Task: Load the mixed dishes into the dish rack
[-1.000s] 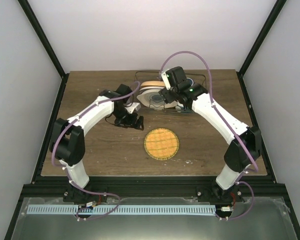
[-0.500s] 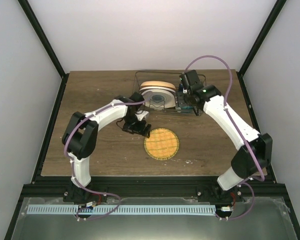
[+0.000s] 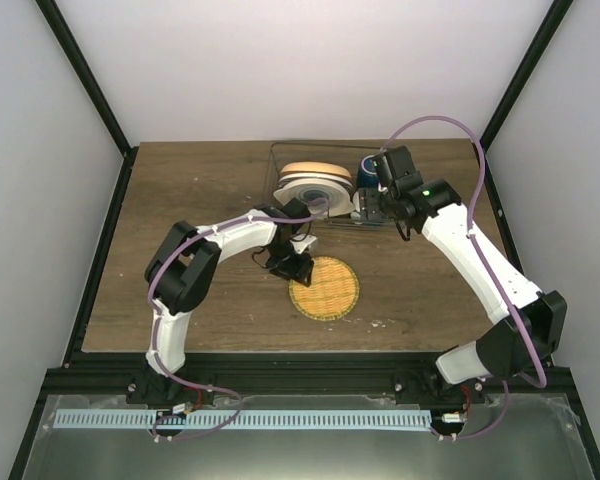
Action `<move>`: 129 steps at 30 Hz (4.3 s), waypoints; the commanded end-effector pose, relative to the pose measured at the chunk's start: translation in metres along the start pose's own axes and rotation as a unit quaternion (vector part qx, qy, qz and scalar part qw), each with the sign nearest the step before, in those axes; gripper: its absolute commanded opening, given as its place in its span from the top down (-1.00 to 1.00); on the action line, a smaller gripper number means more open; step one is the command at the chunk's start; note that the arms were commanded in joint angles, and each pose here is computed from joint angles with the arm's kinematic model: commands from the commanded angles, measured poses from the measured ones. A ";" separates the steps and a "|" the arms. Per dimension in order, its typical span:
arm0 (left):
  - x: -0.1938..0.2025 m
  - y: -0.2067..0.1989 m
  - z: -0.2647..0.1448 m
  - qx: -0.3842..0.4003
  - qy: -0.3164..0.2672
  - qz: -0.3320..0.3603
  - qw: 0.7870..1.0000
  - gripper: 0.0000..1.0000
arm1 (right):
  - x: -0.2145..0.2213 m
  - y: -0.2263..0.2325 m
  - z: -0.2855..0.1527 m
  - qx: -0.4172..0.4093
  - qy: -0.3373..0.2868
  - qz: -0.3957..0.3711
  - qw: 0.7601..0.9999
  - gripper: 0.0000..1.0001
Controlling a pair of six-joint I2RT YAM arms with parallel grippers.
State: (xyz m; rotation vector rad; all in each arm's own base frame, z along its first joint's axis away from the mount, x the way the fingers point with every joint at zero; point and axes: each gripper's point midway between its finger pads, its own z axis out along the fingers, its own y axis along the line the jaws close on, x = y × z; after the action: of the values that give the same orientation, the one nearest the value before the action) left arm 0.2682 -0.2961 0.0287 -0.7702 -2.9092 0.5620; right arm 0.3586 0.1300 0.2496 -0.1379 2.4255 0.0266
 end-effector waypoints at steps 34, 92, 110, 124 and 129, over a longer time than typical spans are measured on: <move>-0.018 -0.012 -0.242 0.110 -0.255 -0.027 0.960 1.00 | -0.003 0.098 -0.001 -0.333 -0.016 -0.048 0.942 -0.91; 0.011 0.193 -0.277 -0.137 -0.328 -0.271 0.895 -1.00 | -0.060 0.102 -0.051 -0.020 -0.251 -0.446 0.859 0.99; 0.007 0.194 -0.272 -0.131 -0.339 -0.263 0.894 -1.00 | -0.028 0.120 -0.002 0.017 -0.216 -0.564 0.797 0.99; 0.005 0.198 -0.269 -0.125 -0.336 -0.263 0.896 -1.00 | -0.033 0.119 0.016 0.066 -0.229 -0.596 0.767 0.99; 0.004 0.200 -0.267 -0.125 -0.333 -0.265 0.896 -1.00 | -0.031 0.125 0.023 0.057 -0.225 -0.606 0.761 0.99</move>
State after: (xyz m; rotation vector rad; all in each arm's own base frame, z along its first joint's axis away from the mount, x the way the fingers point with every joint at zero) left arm 0.3980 -0.0455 0.2069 0.3193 -3.6342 0.4361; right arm 0.3765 0.2490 0.2382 -1.4541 1.5166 -0.5838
